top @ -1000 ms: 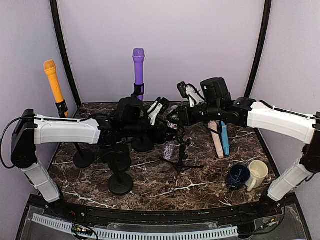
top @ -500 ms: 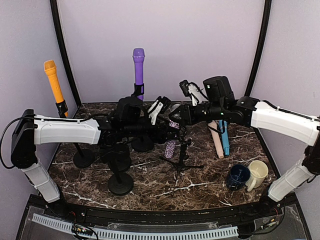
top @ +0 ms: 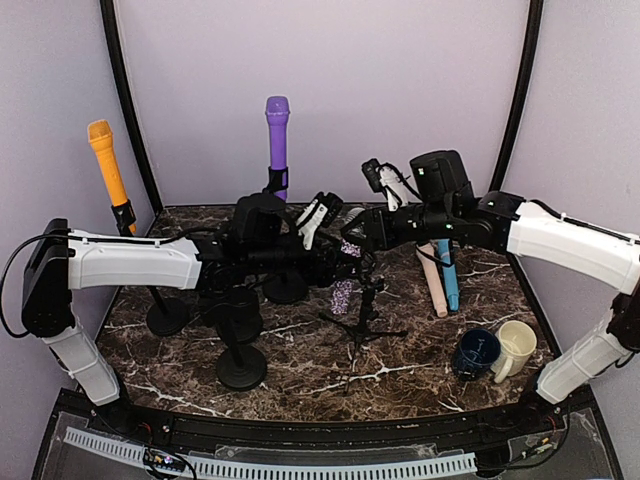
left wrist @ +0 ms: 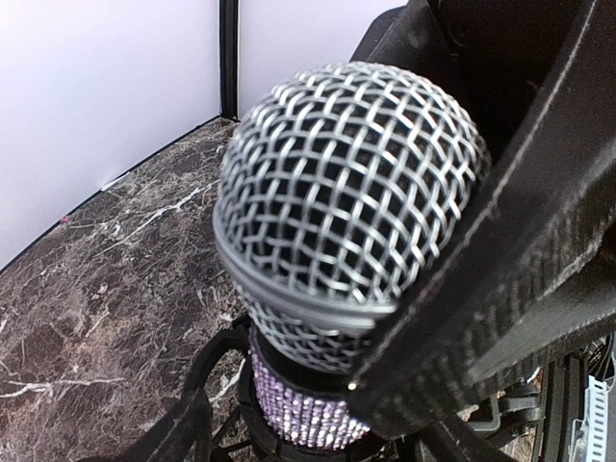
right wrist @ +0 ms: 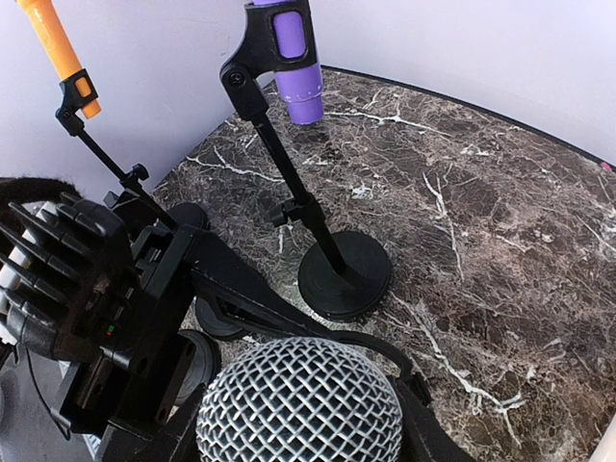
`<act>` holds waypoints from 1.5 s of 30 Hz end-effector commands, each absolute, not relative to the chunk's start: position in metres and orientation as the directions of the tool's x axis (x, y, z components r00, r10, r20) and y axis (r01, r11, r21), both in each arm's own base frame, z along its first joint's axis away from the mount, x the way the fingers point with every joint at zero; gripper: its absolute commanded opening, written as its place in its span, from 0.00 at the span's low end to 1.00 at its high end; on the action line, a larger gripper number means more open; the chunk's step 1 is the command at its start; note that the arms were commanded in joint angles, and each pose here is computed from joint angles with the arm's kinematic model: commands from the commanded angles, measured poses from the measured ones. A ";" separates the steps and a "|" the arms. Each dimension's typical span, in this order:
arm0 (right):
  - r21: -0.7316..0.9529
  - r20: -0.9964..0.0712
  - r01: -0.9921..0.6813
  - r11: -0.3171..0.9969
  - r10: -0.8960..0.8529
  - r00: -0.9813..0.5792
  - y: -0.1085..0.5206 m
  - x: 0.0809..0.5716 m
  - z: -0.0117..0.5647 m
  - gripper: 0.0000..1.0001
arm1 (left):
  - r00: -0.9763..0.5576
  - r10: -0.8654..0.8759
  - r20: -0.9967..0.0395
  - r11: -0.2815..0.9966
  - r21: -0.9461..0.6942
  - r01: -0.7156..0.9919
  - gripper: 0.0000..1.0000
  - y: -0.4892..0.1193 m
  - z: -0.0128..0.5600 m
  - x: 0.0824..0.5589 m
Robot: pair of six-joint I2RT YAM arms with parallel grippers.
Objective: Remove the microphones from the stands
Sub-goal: Remove the microphone from the microphone stand.
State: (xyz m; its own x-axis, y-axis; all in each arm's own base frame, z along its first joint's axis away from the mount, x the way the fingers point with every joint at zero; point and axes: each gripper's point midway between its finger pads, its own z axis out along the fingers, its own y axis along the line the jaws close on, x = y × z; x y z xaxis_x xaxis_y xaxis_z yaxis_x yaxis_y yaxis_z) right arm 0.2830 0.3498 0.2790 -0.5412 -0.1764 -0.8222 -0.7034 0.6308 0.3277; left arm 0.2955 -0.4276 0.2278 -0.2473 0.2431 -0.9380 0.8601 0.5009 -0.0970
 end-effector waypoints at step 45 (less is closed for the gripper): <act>0.257 -0.923 -0.740 0.622 -0.070 -0.379 0.371 0.287 0.379 0.28 | -0.252 0.445 -0.860 0.512 0.014 0.859 0.69 -0.422 0.173 0.289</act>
State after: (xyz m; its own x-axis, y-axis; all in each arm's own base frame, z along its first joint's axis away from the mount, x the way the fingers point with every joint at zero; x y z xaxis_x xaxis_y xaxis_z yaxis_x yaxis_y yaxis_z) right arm 0.2858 0.3580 0.2872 -0.5238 -0.2698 -0.8080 -0.6983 0.6792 0.2260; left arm 0.2962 -0.4281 0.2137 -0.2141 0.3237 -0.9216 0.8521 0.5232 -0.0142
